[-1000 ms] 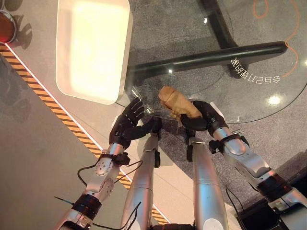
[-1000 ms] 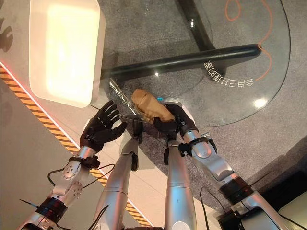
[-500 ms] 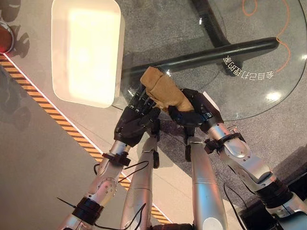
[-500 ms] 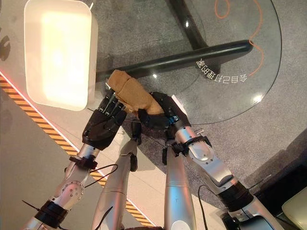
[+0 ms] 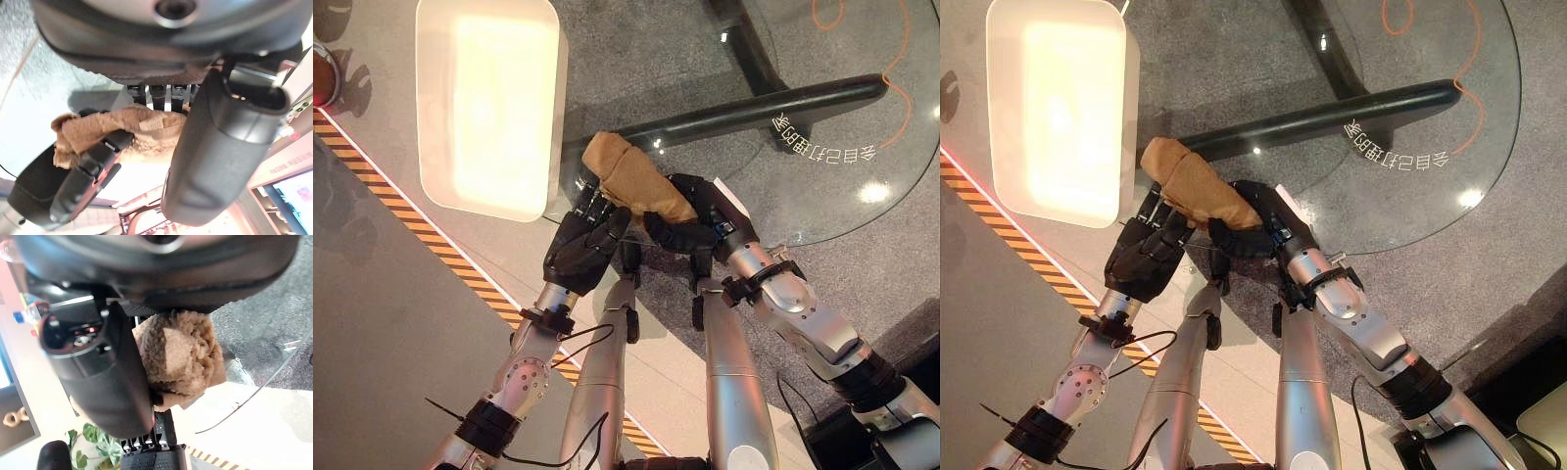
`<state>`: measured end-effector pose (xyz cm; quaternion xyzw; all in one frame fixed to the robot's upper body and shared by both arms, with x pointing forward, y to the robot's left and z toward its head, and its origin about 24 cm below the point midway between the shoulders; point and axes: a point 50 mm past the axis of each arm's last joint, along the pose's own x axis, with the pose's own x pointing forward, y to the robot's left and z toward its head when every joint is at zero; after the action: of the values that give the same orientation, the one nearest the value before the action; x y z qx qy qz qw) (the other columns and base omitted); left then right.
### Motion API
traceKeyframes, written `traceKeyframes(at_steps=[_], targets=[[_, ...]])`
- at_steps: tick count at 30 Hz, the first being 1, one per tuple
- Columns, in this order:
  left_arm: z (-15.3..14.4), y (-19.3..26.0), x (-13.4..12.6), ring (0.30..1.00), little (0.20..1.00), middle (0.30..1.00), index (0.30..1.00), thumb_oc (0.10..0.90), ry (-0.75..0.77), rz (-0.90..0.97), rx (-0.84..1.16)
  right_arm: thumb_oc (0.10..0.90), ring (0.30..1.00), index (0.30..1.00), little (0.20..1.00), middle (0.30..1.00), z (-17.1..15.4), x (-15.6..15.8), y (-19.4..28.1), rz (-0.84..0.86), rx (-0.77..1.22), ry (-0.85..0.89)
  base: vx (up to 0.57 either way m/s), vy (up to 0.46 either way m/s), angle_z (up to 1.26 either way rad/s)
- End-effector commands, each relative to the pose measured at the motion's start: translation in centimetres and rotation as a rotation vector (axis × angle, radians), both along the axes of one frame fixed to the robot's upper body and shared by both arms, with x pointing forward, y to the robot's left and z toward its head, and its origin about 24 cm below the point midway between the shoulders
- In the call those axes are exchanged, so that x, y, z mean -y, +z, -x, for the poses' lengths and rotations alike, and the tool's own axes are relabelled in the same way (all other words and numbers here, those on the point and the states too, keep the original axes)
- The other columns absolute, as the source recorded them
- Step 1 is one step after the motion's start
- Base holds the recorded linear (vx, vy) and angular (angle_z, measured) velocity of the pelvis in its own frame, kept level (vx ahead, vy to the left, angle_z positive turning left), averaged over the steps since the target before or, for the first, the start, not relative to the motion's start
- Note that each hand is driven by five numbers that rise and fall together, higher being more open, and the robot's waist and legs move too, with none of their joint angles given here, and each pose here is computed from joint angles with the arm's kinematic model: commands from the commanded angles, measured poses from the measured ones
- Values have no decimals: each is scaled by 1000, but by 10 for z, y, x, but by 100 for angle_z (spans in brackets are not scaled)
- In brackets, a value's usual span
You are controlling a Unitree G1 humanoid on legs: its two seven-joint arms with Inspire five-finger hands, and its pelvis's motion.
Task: Wipe the table with a cloth and put it in the basket.
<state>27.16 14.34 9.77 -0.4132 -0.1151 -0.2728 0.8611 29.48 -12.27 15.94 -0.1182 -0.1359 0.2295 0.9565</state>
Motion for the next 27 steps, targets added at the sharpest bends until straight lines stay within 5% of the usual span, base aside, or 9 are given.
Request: traceKeyframes(at_steps=[1,14,27], targets=[[18,46,27,900,900,900,900,800,-177,88,253,100,300,300,200,300,31,-45,35,-15,192,293,0,0,0],[11,48,40,900,900,900,900,800,-158,143,116,100,300,300,200,300,35,-78,40,143,233,396,0,0,0],[4,44,39,900,900,900,900,800,-123,155,21,100,300,300,200,300,22,-77,50,333,356,257,-1,-5,3]])
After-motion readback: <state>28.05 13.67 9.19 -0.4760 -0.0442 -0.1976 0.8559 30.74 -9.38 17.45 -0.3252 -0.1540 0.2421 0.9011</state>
